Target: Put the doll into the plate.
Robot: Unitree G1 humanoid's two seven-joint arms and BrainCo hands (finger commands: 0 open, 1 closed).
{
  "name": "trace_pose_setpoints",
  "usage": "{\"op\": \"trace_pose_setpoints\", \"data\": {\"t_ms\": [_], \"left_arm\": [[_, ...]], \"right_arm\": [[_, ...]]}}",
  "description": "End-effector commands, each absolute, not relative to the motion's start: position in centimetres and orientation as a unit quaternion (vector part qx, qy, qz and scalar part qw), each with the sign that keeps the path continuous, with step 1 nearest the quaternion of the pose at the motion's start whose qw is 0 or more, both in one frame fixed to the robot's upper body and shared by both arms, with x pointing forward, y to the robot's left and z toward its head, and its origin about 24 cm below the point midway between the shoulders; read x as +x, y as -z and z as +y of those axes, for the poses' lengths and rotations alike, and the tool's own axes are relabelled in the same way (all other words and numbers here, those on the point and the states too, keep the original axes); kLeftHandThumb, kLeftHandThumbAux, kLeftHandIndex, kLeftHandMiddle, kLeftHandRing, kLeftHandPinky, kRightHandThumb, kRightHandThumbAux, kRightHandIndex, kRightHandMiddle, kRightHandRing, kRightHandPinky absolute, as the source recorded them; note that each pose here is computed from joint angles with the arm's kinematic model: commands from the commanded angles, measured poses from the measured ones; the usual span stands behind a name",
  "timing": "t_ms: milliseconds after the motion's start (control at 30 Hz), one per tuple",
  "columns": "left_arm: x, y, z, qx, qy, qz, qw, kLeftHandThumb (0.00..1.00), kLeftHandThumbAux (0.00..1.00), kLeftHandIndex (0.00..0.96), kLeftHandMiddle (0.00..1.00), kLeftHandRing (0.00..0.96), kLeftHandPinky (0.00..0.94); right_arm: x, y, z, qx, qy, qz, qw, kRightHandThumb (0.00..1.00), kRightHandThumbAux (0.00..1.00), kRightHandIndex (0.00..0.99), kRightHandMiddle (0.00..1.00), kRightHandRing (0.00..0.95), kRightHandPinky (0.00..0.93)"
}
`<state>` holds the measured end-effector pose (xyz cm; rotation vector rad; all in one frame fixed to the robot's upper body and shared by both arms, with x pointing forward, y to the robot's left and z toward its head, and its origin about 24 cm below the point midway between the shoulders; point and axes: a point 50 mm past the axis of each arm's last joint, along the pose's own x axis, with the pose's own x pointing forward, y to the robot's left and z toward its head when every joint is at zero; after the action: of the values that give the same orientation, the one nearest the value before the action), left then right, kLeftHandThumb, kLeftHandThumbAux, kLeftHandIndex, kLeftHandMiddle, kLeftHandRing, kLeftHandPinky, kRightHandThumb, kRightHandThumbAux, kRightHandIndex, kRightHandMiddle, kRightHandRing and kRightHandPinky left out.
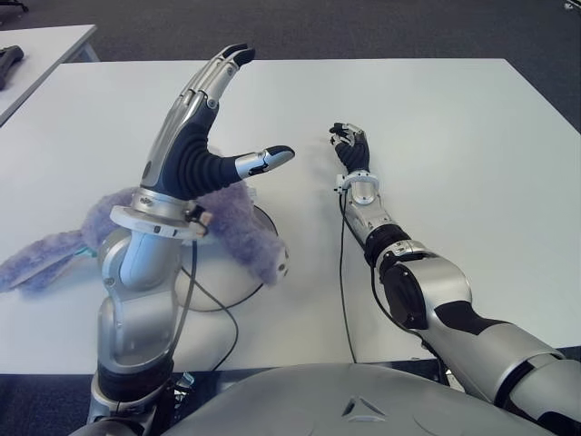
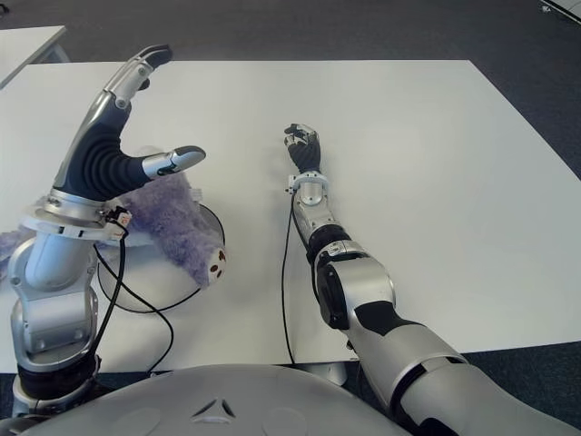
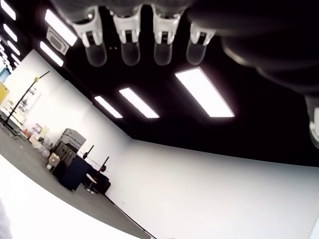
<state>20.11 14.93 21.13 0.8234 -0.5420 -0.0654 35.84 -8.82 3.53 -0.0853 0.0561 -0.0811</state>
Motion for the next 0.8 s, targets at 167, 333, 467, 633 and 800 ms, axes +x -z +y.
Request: {"op": "trace_pose_setpoints", "data": {"t_ms": [167,333,467,633,800], "left_arm": [[20.42,-20.84,14.99,0.396,0.027,-0.251,0.883,0.009,0.356,0.000,0.000,0.000,0.000],[20.40,-20.85,14.99,0.396,0.027,-0.251,0.883,0.009,0.356,0.000,0.000,0.000,0.000],[20.40,-20.85,15.00,0.396,0.027,-0.251,0.883,0.009,0.356,0.000,0.000,0.000,0.000],[20.40,-20.85,15.01,0.396,0.027,-0.251,0.883,0.009,0.356,0.000,0.000,0.000,0.000],[20.39,-20.84,15.03,0.396,0.027,-0.251,0.883,0.009,0.356,0.000,0.000,0.000,0.000]], "right_arm": [[28.53,6.12,-6.03,-0.032,0.009,0.265,0.964,0.701,0.740,0.399,0.226,0.175,0.140],[28.52,6.12,-6.02,-0.032,0.009,0.265,0.964,0.701,0.740,0.399,0.226,0.175,0.140],[28.52,6.12,-6.02,-0.032,0.009,0.265,0.964,0.701,0.740,0.399,0.226,0.175,0.140],[28.51,6.12,-6.01,-0.032,0.009,0.265,0.964,0.701,0.740,0.399,0.226,0.175,0.140],[28.51,6.12,-6.00,-0.032,0.009,0.265,0.964,0.701,0.740,0.399,0.226,0.175,0.140]]}}
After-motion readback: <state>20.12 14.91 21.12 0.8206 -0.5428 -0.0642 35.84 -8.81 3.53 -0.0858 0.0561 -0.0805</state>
